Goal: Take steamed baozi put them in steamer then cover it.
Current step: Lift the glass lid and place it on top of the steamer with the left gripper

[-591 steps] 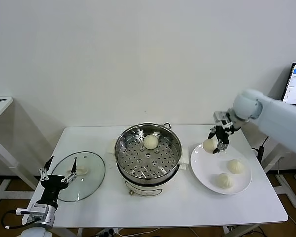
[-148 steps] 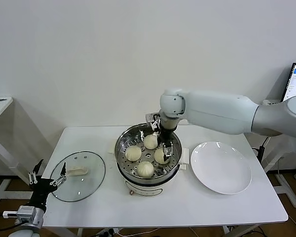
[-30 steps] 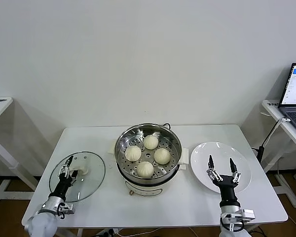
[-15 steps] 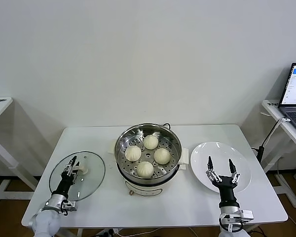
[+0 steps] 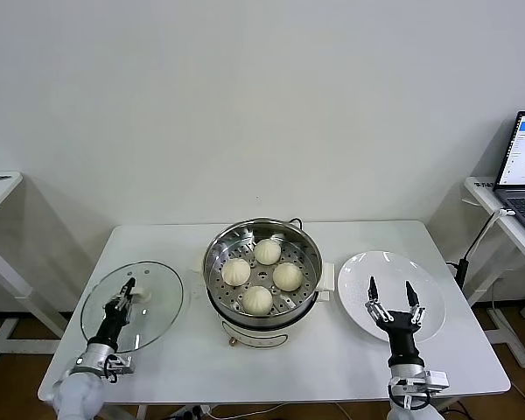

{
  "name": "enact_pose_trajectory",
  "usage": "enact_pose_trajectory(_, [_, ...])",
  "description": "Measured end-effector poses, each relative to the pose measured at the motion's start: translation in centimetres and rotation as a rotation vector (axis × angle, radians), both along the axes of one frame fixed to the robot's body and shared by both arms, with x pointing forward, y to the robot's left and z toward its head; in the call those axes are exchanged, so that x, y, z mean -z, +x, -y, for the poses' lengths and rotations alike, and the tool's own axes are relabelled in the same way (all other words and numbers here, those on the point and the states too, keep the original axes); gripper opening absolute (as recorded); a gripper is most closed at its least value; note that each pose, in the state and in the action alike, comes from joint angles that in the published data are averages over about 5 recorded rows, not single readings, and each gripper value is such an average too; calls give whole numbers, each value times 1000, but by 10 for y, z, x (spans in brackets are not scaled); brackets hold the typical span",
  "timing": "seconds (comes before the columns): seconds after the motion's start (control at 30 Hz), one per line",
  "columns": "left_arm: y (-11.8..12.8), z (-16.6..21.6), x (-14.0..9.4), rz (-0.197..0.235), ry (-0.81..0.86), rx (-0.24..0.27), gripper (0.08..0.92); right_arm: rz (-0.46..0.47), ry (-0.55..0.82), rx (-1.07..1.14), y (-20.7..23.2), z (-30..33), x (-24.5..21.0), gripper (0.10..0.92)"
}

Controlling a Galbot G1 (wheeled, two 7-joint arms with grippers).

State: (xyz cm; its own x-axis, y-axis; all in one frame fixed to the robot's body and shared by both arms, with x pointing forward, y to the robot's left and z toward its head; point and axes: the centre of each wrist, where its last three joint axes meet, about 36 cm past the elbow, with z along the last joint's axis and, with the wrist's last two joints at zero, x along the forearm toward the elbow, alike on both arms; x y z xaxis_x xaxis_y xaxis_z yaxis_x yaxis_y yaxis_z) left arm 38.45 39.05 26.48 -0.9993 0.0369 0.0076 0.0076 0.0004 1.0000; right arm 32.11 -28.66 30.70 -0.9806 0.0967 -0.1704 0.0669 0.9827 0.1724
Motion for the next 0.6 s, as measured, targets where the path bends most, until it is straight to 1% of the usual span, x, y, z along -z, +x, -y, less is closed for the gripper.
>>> enact_pose_trajectory(0.13, [-5, -6, -23, 40, 14, -26, 190, 7, 1, 0, 1, 0, -2, 823])
enact_pose_trajectory(0.23, [-9, -9, -48, 79, 24, -53, 190, 14, 3, -1, 3, 0, -4, 823])
enact_pose_trajectory(0.43, [-17, 1, -116, 148, 22, -105, 190, 21, 7, 2, 3, 2, -5, 823])
enact_pose_trajectory(0.53, [-17, 18, -152, 170, 14, -107, 190, 21, 7, 6, 2, 4, -4, 823])
enact_pose_trajectory(0.6, [-17, 34, -171, 175, 6, -98, 190, 22, 6, 9, 0, 5, -4, 823])
